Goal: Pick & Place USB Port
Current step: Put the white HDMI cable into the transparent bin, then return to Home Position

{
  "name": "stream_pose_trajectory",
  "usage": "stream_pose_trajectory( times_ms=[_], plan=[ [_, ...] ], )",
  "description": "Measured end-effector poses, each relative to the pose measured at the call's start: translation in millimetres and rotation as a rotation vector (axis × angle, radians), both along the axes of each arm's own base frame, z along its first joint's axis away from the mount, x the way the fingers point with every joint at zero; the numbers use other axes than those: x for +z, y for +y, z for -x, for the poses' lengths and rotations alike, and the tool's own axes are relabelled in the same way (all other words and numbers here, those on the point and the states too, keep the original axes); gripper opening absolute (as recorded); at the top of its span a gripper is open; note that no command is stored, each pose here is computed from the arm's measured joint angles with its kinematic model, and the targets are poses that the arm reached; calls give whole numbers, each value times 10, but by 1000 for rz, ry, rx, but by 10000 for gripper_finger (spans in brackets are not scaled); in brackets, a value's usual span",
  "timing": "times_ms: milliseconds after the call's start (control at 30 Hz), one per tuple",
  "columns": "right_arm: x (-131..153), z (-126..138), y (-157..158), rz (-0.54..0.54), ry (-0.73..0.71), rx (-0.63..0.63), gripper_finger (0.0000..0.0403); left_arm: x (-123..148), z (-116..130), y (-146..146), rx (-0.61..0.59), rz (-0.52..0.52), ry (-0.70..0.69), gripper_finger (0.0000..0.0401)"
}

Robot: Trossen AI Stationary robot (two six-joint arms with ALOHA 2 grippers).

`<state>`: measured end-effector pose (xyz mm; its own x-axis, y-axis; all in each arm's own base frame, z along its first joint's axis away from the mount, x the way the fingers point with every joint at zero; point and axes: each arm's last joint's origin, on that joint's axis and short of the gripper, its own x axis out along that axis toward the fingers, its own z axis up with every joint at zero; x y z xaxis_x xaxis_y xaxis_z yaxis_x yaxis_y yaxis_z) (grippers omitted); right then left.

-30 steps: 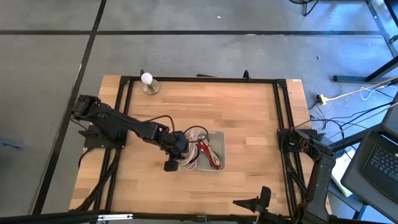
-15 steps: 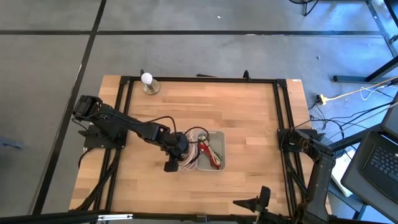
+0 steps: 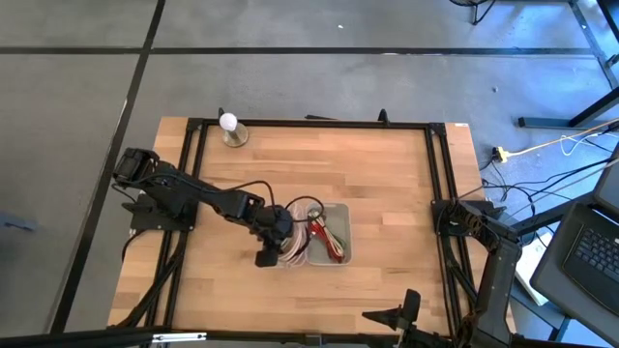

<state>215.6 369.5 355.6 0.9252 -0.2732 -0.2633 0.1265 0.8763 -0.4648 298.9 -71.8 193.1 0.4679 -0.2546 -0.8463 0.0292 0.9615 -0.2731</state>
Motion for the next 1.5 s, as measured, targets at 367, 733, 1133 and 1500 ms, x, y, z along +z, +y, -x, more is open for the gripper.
stream_pose_trajectory(
  times_ms=[367, 733, 1133, 1500],
  plan=[
    [0, 0, 0, 0, 0, 0, 219, 140, 5, -6, -15, -12, 72, 175],
    [-10, 3, 1, -31, 15, 6, 220, 187, 12, -12, -18, 11, 101, 117],
    [-10, 2, 0, -27, 16, 7, 220, 225, 64, -9, -18, 43, 129, 120],
    [-16, 7, -8, -33, 18, 2, 220, 424, 182, 15, 9, 77, 97, 155]
  ],
)
